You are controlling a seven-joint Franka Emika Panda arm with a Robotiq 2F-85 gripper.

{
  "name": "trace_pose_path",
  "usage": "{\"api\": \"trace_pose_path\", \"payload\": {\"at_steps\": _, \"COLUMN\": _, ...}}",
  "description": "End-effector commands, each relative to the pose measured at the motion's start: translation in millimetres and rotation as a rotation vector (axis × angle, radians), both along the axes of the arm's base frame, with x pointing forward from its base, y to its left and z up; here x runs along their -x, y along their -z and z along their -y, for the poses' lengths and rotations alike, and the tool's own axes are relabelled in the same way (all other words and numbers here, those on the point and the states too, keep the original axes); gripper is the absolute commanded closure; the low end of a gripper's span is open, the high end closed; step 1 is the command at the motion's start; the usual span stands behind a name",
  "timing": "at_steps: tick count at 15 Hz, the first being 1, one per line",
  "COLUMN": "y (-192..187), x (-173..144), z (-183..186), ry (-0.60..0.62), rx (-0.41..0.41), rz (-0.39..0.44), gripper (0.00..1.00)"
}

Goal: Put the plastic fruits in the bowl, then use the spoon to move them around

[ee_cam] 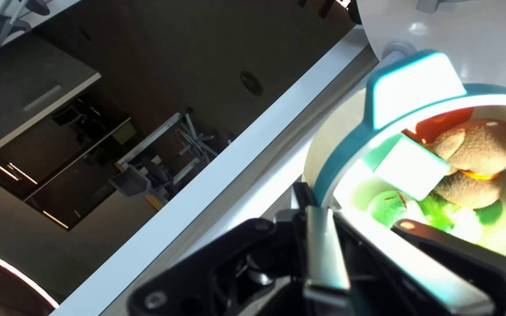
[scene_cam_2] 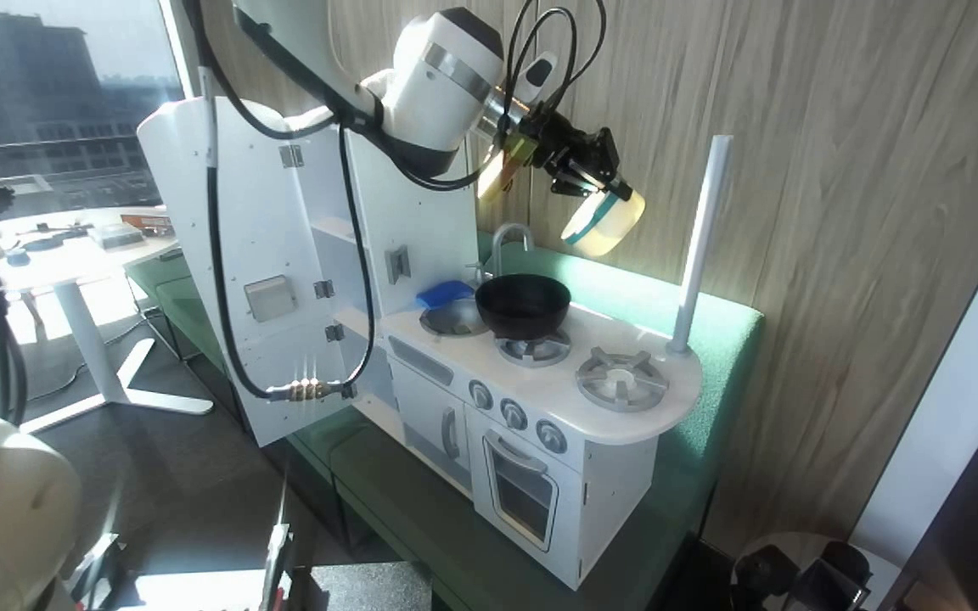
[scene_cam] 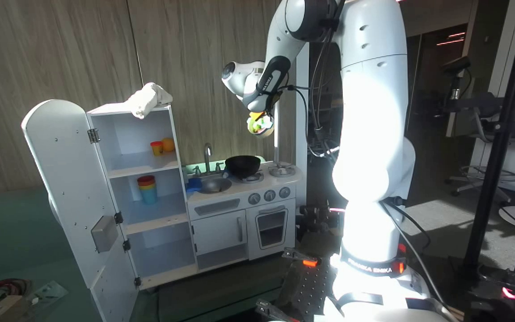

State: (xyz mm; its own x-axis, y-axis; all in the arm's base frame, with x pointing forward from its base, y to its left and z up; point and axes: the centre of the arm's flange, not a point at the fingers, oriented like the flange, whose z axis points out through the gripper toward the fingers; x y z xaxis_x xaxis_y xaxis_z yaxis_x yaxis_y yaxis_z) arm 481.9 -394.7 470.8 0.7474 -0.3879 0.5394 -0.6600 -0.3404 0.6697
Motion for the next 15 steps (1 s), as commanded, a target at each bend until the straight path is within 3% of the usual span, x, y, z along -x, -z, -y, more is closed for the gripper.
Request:
{"api": "trace_pose_path", "payload": {"at_steps": 1, "y": 6.8, "x": 0.8, "z": -36.6, "ry": -0.049, "rx": 0.058, "rz": -0.012, "gripper": 0.98}}
{"api": "trace_pose_path", "payload": {"at_steps": 9, "y": 62.8, "x": -7.8, "z": -73.2, "ry": -0.154, "rx": 0.254, "rz": -0.057, "gripper": 0.97}}
{"api": "trace_pose_path", "payload": {"at_steps": 15, "y": 94.4, "x": -9.7, "z": -94.1, "ry": -0.278, "rx": 0.352, "rz": -0.067, "gripper": 0.97}}
